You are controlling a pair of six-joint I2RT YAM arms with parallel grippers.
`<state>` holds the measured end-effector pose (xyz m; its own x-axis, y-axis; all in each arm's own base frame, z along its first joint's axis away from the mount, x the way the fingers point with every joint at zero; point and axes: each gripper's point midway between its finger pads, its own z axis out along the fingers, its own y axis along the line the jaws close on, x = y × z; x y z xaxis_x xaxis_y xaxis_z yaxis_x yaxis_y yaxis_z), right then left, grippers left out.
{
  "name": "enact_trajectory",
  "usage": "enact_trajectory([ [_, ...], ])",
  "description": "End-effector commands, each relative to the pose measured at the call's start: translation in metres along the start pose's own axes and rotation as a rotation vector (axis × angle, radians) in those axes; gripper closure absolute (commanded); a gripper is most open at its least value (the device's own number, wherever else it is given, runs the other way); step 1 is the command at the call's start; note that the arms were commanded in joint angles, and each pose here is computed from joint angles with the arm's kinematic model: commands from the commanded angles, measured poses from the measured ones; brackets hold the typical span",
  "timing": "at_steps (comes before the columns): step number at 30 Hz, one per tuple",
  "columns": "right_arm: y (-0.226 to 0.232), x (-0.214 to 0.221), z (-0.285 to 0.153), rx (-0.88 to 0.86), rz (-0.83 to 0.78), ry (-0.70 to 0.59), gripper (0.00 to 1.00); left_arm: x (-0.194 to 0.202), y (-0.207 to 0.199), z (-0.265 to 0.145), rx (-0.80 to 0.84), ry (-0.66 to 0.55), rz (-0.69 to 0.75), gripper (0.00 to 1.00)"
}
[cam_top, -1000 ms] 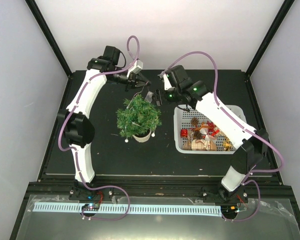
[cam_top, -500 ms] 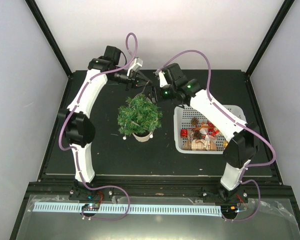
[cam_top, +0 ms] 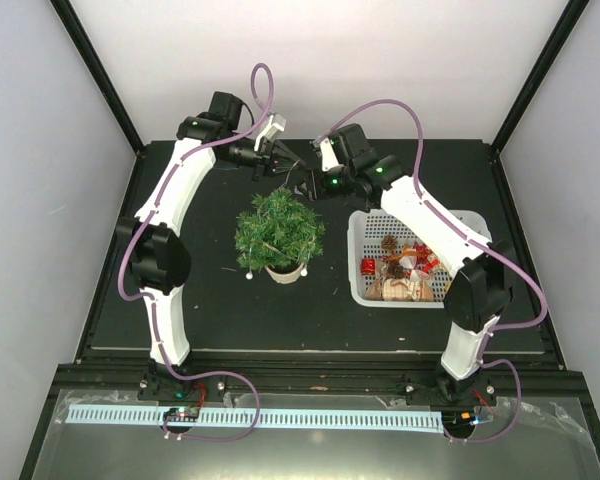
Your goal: Decorate the small christmas tree
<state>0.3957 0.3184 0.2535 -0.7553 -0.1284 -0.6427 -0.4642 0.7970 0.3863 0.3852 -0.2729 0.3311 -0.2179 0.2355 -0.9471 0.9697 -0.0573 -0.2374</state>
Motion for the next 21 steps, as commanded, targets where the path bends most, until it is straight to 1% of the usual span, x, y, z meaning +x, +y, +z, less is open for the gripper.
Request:
enact_trajectory([
  [1, 0.009, -0.003, 0.007, -0.071, 0.002, 0.002, 0.57, -0.014, -0.003, 0.001, 0.034, -0.041, 0.039, 0.96],
  [10, 0.013, -0.003, 0.006, -0.091, -0.002, 0.004, 0.81, -0.009, 0.001, 0.003, 0.034, -0.035, 0.018, 0.93],
  [15, 0.008, -0.003, -0.003, -0.057, -0.001, -0.018, 0.84, -0.005, 0.007, 0.002, 0.016, -0.023, 0.013, 0.89],
  [21, -0.005, -0.007, -0.025, 0.046, -0.012, -0.059, 0.87, 0.000, 0.016, 0.002, -0.016, -0.002, 0.009, 0.84],
])
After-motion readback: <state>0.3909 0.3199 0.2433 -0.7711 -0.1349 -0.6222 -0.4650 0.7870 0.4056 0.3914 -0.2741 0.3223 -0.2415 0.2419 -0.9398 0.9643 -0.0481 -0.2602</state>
